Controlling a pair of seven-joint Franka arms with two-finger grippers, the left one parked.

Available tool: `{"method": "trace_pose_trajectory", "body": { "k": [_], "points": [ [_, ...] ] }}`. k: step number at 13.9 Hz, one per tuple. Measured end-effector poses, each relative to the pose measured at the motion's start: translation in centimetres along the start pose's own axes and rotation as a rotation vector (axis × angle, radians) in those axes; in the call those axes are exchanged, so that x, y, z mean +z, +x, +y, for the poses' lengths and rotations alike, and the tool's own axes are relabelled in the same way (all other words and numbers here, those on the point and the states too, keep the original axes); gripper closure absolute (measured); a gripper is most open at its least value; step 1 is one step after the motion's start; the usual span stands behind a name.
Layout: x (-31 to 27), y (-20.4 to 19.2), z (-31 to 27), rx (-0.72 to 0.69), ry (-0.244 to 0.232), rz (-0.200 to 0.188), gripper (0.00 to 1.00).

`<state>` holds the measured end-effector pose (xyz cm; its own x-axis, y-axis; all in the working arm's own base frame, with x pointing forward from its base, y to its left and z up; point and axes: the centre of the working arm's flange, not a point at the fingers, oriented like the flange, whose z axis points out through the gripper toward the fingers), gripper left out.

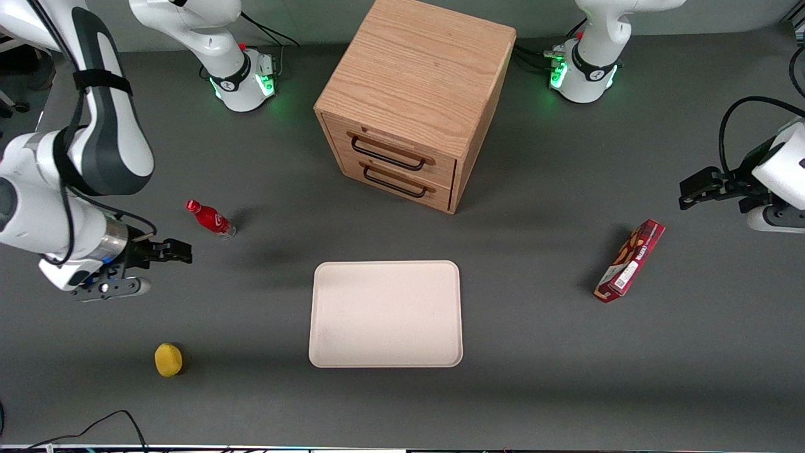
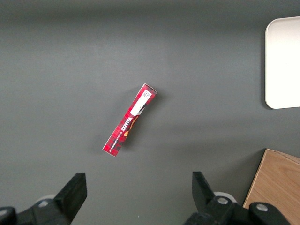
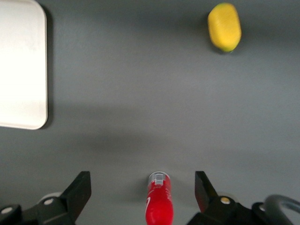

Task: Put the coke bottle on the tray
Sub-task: 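Move the open right gripper down over the red Coca-Cola bottle, then close the right gripper around the bottle's body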

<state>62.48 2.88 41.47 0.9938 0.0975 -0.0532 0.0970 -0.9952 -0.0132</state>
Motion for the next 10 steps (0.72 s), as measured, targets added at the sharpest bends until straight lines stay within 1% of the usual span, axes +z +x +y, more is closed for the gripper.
{"method": "trace_pose_trajectory", "body": {
  "k": [1, 3, 4, 6, 8, 9, 10],
  "points": [
    [0.5, -0.7, -0.3, -0.003, 0.0, 0.01, 0.04],
    [2.4, -2.9, -0.6, -0.006, -0.004, 0.051, 0.04],
    [3.5, -4.3, -0.6, -0.007, -0.006, 0.06, 0.04],
    [5.4, -7.2, -0.8, -0.006, -0.008, 0.055, 0.05],
    [5.9, -9.2, -0.8, -0.005, -0.009, 0.046, 0.07],
    [5.9, -10.0, -0.8, -0.004, -0.01, 0.047, 0.11],
    [5.9, -10.7, -0.6, 0.0, -0.011, 0.052, 0.18]
  ]
}}
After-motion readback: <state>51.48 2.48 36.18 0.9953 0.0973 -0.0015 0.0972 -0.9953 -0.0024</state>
